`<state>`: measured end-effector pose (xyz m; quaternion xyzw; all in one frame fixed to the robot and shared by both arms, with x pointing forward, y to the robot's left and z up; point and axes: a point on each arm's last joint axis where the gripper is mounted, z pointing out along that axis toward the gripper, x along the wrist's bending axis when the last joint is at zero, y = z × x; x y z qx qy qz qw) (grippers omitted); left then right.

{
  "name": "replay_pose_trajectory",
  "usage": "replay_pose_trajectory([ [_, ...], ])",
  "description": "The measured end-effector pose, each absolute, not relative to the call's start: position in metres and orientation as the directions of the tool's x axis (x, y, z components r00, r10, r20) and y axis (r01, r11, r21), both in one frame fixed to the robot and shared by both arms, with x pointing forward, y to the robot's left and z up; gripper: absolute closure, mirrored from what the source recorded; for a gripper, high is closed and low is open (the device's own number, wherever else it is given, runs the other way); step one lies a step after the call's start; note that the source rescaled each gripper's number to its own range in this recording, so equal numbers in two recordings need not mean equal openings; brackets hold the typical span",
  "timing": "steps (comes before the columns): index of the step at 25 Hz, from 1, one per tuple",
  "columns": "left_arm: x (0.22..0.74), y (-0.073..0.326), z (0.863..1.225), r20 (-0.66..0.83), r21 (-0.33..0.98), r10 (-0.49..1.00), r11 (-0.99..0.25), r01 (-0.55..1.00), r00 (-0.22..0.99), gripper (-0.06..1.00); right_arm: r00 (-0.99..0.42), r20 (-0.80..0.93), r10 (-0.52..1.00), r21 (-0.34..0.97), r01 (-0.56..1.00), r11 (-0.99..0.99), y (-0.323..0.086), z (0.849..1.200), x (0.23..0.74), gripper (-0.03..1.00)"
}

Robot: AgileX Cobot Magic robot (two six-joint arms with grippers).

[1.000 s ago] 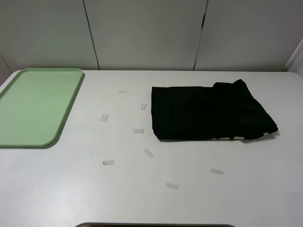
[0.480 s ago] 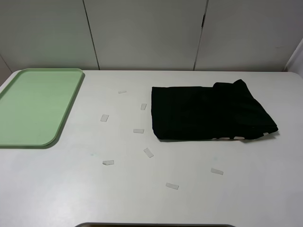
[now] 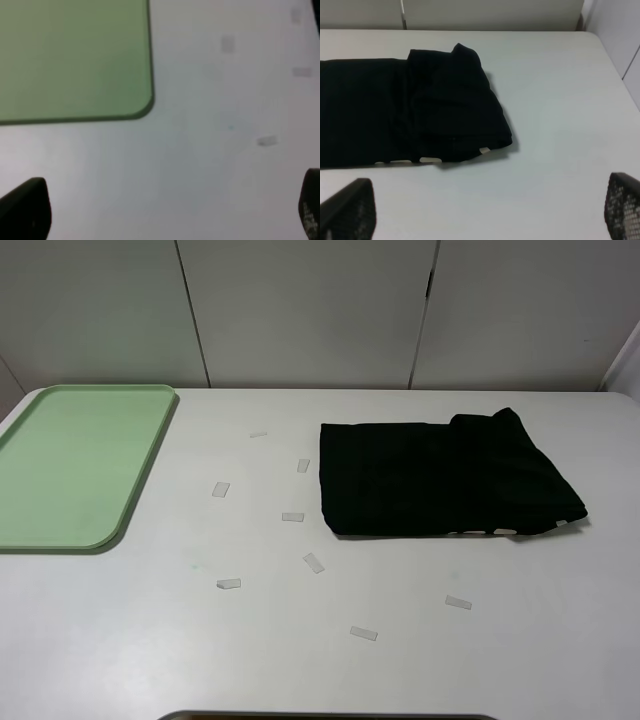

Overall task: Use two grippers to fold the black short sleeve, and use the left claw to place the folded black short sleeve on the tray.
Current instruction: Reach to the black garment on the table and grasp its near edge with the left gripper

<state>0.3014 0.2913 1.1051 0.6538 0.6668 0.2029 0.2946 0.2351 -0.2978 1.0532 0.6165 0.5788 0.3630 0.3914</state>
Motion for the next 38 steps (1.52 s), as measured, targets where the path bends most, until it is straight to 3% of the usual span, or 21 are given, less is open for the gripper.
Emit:
replay_pose_trajectory([
  [10,0.388,0.292,1.076,-0.251,0.489,0.967,0.088,0.868,0.043,-0.05,0.066,-0.006,0.998,0.903,0.429,-0.024,-0.298,1.053,0.235,-0.03],
  [19,0.452,0.275,1.037,-0.337,0.424,0.936,0.054,0.904,0.102,-0.05,0.066,-0.006,0.998,0.903,0.429,-0.024,-0.298,1.053,0.235,-0.03],
  [28,0.518,0.206,1.002,-0.338,0.401,0.921,-0.048,0.915,0.196,-0.05,0.066,-0.006,0.998,0.903,0.429,-0.024,-0.298,1.053,0.235,-0.03],
  [38,0.576,0.101,0.944,-0.365,0.344,0.897,-0.12,0.931,0.251,-0.05,0.066,-0.006,0.998,0.903,0.429,-0.024,-0.298,1.053,0.235,-0.03],
])
